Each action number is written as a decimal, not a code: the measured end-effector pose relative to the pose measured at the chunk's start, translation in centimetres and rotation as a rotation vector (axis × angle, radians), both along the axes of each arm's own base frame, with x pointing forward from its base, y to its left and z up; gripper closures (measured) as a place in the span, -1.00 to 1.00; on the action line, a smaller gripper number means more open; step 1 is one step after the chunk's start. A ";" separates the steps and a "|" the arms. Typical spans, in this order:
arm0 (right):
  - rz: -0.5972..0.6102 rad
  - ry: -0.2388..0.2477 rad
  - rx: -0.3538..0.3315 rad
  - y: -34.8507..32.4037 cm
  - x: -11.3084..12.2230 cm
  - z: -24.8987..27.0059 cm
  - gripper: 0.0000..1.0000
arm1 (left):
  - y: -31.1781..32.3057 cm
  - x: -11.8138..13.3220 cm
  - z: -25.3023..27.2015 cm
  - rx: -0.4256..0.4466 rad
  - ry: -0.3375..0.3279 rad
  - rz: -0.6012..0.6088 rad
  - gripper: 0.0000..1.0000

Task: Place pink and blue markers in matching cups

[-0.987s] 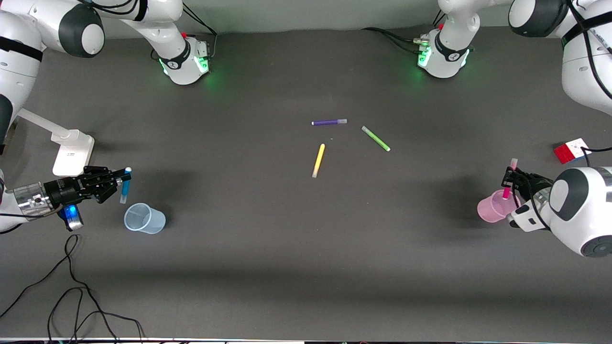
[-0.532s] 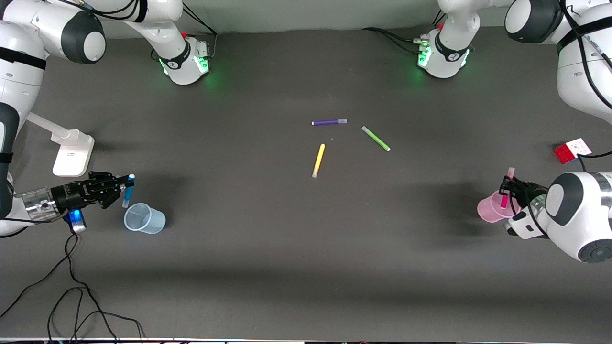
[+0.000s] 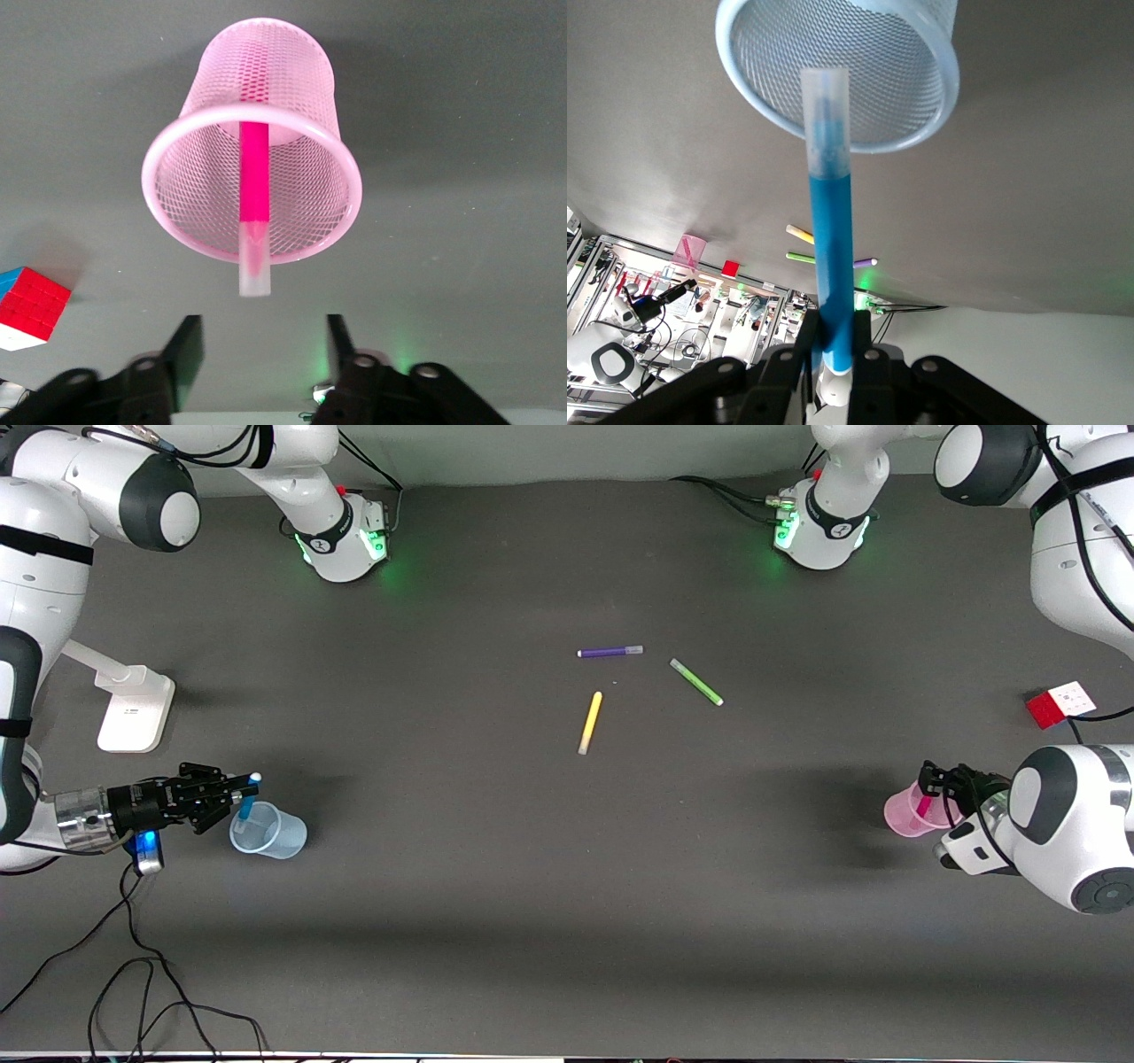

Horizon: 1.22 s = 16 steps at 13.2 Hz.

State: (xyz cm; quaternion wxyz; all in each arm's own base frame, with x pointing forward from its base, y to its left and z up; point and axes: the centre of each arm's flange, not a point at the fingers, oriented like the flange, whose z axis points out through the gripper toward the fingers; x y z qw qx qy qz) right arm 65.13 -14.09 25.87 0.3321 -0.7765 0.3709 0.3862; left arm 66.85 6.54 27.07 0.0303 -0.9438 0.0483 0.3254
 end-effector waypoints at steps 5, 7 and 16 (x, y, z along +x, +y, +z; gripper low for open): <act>-0.021 -0.001 -0.007 0.0 0.3 -1.8 0.66 | 0.6 1.6 4.6 0.040 -0.077 0.059 -1.00; -0.030 -0.005 -0.012 -0.1 0.4 -2.2 0.66 | 0.5 1.4 7.0 0.052 -0.083 0.079 -1.00; -0.044 -0.001 0.003 0.1 0.5 -3.4 0.46 | -3.4 -3.5 22.0 -0.012 -0.331 0.053 -1.00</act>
